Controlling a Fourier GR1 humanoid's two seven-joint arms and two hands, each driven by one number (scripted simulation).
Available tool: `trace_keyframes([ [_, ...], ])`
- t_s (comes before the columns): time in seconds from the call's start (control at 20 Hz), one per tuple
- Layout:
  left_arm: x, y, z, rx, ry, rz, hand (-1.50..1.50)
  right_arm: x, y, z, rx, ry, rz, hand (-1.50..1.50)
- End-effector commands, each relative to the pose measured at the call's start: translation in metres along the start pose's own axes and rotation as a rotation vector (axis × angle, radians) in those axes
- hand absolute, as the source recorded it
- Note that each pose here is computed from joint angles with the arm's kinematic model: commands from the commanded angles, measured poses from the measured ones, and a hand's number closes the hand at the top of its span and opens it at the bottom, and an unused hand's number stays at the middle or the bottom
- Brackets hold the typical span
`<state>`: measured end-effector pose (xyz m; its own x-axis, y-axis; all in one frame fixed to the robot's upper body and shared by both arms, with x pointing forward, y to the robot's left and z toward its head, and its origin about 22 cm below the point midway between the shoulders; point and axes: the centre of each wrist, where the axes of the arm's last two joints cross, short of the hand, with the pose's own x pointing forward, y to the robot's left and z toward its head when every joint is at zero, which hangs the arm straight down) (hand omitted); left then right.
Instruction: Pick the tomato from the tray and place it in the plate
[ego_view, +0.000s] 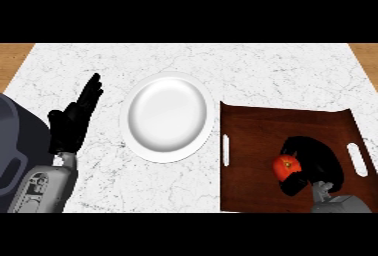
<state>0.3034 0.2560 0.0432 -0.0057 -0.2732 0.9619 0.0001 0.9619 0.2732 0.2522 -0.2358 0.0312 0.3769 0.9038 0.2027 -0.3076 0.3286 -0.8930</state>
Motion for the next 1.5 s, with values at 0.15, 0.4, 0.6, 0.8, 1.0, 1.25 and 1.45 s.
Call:
trace_keyframes([
  [0.15, -0.013, -0.004, 0.003, -0.007, 0.008, 0.003, 0.0, -0.01, -0.039, -0.029, -0.058, -0.234, 0.122, 1.5],
  [0.4, -0.005, 0.008, -0.017, 0.006, 0.003, 0.011, 0.0, 0.004, -0.058, -0.021, -0.331, -0.398, -0.006, 1.5],
  [0.6, -0.011, 0.004, -0.002, 0.008, 0.017, 0.015, 0.0, 0.013, -0.078, 0.004, -0.521, -0.566, -0.09, 1.5],
  [0.8, -0.001, -0.003, 0.003, 0.003, 0.0, -0.004, 0.0, 0.036, -0.097, 0.009, -0.54, -0.704, -0.113, 1.5],
  [1.0, -0.002, 0.0, 0.002, -0.019, 0.011, -0.005, 0.0, 0.083, -0.099, 0.032, -0.484, -0.815, -0.174, 1.5],
  [1.25, -0.01, -0.017, 0.01, -0.005, -0.002, -0.006, 0.0, 0.13, -0.094, 0.035, -0.371, -0.837, -0.238, 1.5],
  [1.45, -0.019, -0.009, -0.001, 0.006, -0.004, -0.01, 0.0, 0.181, -0.058, 0.034, -0.318, -0.841, -0.264, 1.5],
])
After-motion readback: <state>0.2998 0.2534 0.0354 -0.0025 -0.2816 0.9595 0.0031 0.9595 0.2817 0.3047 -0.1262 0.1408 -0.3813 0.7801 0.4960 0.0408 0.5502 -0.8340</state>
